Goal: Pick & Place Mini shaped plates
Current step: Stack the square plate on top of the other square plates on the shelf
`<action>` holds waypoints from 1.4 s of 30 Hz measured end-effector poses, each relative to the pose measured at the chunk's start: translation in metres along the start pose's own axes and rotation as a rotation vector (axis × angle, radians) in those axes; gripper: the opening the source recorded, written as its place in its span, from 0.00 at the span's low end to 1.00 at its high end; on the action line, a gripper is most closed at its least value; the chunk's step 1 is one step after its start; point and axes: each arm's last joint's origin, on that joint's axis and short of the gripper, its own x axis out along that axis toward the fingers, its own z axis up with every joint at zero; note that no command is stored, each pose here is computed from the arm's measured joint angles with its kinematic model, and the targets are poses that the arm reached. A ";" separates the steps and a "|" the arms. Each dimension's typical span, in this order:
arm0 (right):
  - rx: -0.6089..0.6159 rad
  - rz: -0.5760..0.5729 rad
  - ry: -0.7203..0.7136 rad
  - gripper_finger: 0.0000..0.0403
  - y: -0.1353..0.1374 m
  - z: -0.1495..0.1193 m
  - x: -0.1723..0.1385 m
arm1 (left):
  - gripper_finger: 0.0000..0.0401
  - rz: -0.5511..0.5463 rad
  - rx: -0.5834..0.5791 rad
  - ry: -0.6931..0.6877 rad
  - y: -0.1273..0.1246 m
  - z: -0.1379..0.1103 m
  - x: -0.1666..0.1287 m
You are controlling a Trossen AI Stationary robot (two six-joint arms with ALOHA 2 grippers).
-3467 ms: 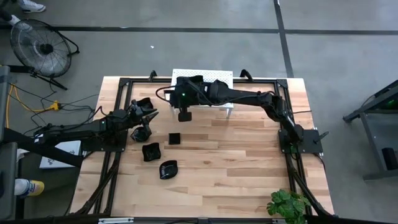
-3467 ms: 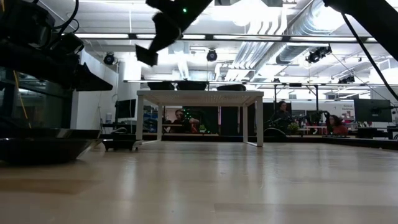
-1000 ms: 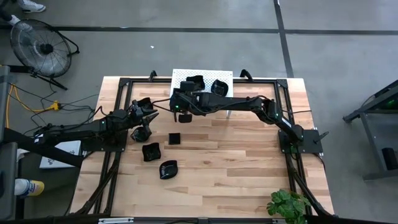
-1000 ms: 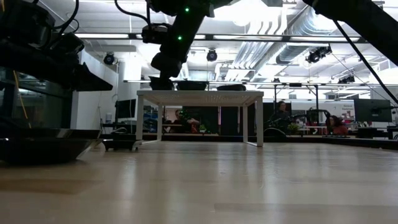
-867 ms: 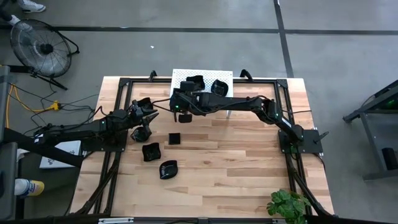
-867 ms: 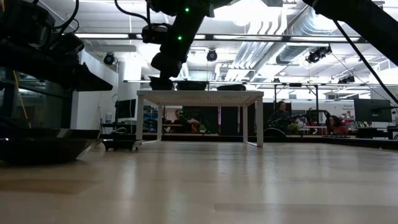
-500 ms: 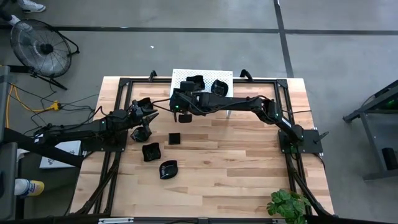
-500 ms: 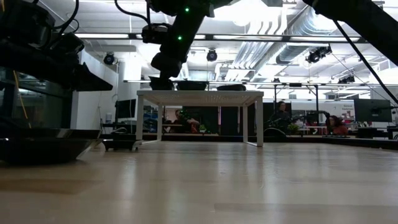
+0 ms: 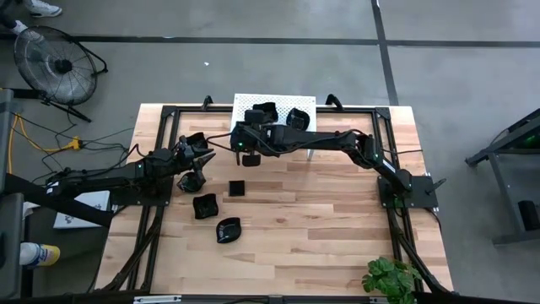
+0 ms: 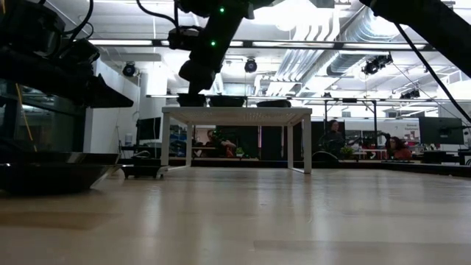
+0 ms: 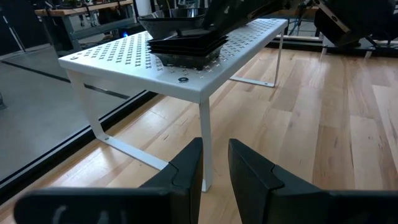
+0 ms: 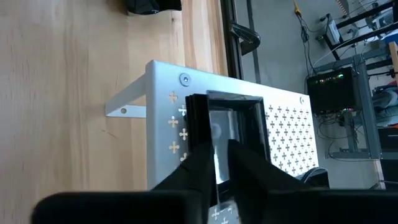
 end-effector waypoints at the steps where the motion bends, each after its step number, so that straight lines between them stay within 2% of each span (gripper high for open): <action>1: 0.001 0.000 -0.001 0.15 0.000 0.000 0.000 | 0.18 0.000 0.000 0.000 0.000 0.000 0.000; 7: 0.013 -0.003 -0.007 0.29 0.000 0.001 0.000 | 0.18 0.000 0.000 0.000 0.000 0.000 0.000; 12: 0.022 -0.010 -0.026 0.35 -0.004 0.003 -0.007 | 0.18 0.000 0.000 0.000 0.000 0.000 0.000; 32: 0.083 -0.012 -0.064 0.38 -0.007 0.009 -0.022 | 0.18 -0.001 0.000 0.000 0.000 0.000 0.000; 38: 0.067 0.095 -0.116 0.35 0.003 0.014 -0.033 | 0.18 -0.001 0.000 0.000 0.000 0.000 0.000; 42: 0.052 0.267 -0.178 0.33 0.015 0.018 -0.039 | 0.18 0.000 0.000 0.000 0.000 0.000 0.000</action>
